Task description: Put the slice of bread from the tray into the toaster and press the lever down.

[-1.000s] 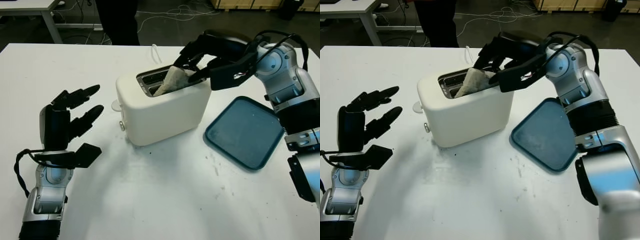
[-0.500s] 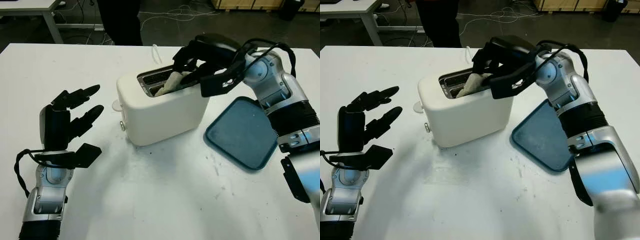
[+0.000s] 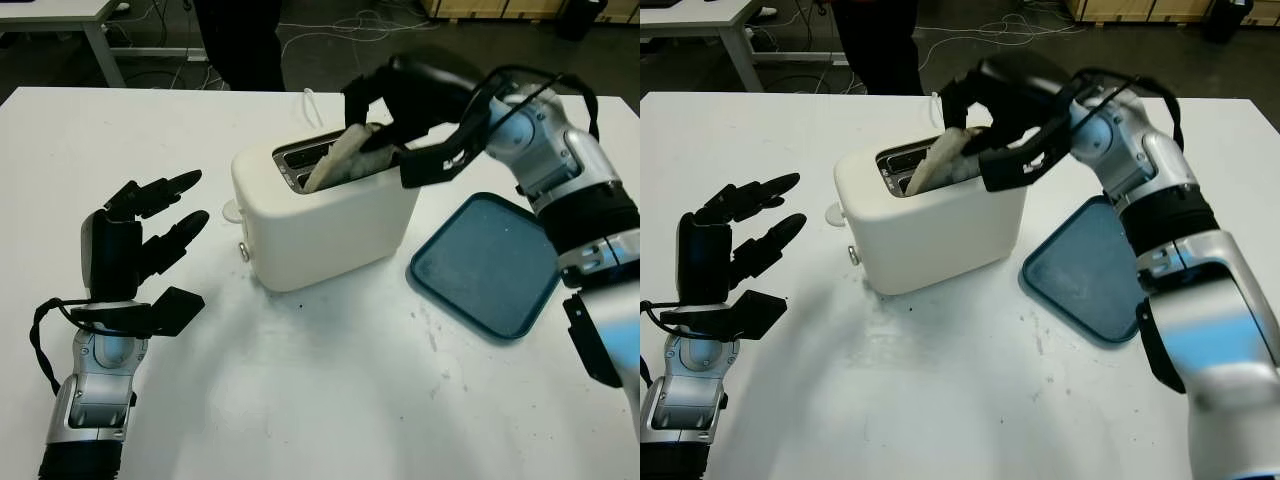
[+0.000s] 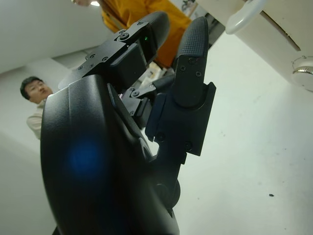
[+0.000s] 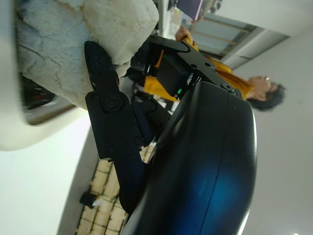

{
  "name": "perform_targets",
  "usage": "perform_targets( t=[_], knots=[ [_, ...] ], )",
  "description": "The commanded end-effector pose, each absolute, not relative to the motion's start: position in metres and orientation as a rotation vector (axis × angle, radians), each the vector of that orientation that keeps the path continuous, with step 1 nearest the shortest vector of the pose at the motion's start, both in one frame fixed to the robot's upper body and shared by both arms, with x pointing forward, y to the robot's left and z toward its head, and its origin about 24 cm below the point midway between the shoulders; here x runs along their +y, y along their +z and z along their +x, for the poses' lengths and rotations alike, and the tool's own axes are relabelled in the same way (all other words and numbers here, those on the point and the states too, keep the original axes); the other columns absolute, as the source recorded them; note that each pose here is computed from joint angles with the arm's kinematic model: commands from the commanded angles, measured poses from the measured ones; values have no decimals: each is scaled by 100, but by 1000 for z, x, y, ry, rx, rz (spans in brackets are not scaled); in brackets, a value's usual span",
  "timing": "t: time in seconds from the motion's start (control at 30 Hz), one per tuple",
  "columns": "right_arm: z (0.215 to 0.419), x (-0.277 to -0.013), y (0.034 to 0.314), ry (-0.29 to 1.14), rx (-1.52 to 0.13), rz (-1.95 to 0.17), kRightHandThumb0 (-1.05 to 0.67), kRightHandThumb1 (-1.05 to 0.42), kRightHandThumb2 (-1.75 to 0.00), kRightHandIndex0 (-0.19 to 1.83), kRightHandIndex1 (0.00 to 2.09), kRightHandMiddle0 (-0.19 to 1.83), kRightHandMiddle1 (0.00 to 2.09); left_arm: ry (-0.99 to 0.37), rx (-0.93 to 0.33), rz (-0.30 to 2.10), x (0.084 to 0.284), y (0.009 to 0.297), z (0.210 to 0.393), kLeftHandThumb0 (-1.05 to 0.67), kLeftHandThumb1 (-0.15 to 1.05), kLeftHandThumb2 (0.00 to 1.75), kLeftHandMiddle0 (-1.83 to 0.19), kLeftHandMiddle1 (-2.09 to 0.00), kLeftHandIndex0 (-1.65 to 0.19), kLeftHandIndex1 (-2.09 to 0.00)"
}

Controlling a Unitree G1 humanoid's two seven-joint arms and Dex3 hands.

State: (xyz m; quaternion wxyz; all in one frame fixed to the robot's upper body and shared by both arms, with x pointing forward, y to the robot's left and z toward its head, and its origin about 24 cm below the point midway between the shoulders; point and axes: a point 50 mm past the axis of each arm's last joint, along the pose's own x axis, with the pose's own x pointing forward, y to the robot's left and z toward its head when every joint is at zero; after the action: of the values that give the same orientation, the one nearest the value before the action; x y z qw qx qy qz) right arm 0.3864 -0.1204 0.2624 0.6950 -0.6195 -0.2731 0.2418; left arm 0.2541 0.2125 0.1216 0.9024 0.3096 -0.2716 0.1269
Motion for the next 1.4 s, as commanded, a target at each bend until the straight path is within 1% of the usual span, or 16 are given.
perform_targets(
  t=[0.0, 0.13, 0.3, 0.5, 0.6, 0.7, 0.73, 0.77, 0.83, 0.93, 1.03, 1.17, 1.23, 1.27, 1.3, 1.37],
  knots=[
    [386, -112, 276, 541, -657, -1398, -39, -92, -6, 110, 175, 87, 168, 258, -562, 638, 212, 122, 253, -49, 92, 14, -61, -91, -93, 0],
    [386, -103, 285, 574, -628, -1464, -45, -92, -7, 111, 175, 87, 174, 255, -566, 642, 212, 123, 253, -48, 92, 14, -62, -91, -93, 0],
    [383, -90, 298, 643, -546, -1514, -46, -92, -10, 111, 175, 86, 175, 262, -562, 641, 212, 123, 253, -50, 92, 14, -63, -92, -93, 0],
    [378, -77, 294, 710, -528, -1587, -46, -92, -7, 109, 175, 90, 159, 261, -570, 640, 211, 122, 254, -49, 92, 14, -63, -91, -93, 0],
    [376, -73, 289, 742, -523, -1631, -46, -92, -6, 109, 175, 90, 162, 266, -570, 645, 212, 122, 253, -49, 92, 14, -63, -91, -93, 0],
    [374, -70, 282, 772, -518, -1693, -48, -92, -2, 108, 173, 96, 146, 270, -562, 645, 212, 122, 253, -50, 92, 14, -63, -92, -93, 0],
    [373, -70, 280, 780, -521, -1712, -49, -91, -1, 109, 169, 99, 136, 271, -561, 646, 212, 122, 252, -50, 92, 14, -63, -91, -93, 0],
    [372, -70, 278, 788, -524, -1731, -49, -91, -1, 109, 168, 100, 133, 269, -562, 646, 212, 122, 252, -50, 92, 14, -63, -91, -93, 0],
    [370, -70, 275, 795, -527, -1760, -50, -91, 0, 109, 172, 97, 142, 267, -564, 647, 212, 122, 252, -50, 92, 15, -63, -91, -93, 0],
    [369, -71, 274, 794, -521, -1794, -48, -92, 0, 107, 174, 94, 142, 265, -562, 645, 212, 122, 252, -49, 92, 14, -63, -91, -93, 0],
    [370, -72, 275, 788, -496, -1812, -49, -92, -1, 105, 174, 89, 150, 261, -567, 638, 211, 122, 252, -49, 92, 14, -63, -91, -93, 0],
    [371, -73, 276, 813, -454, -1757, -50, -87, 0, 92, 168, 77, 135, 267, -564, 640, 211, 121, 252, -50, 92, 14, -63, -91, -94, 0],
    [370, -74, 277, 827, -442, -1744, -53, -86, 0, 74, 157, 66, 121, 268, -565, 643, 211, 121, 252, -50, 92, 14, -64, -91, -94, 0],
    [369, -74, 279, 832, -440, -1749, -55, -86, 0, 56, 135, 62, 100, 268, -563, 640, 211, 121, 253, -50, 92, 14, -64, -91, -94, 0],
    [369, -74, 280, 835, -436, -1755, -57, -87, 0, 49, 118, 62, 84, 267, -562, 638, 211, 121, 253, -50, 92, 14, -64, -91, -94, 0],
    [368, -73, 283, 828, -437, -1767, -58, -87, 0, 43, 100, 67, 49, 264, -561, 639, 211, 121, 253, -49, 92, 14, -63, -91, -94, 0]
  ],
)
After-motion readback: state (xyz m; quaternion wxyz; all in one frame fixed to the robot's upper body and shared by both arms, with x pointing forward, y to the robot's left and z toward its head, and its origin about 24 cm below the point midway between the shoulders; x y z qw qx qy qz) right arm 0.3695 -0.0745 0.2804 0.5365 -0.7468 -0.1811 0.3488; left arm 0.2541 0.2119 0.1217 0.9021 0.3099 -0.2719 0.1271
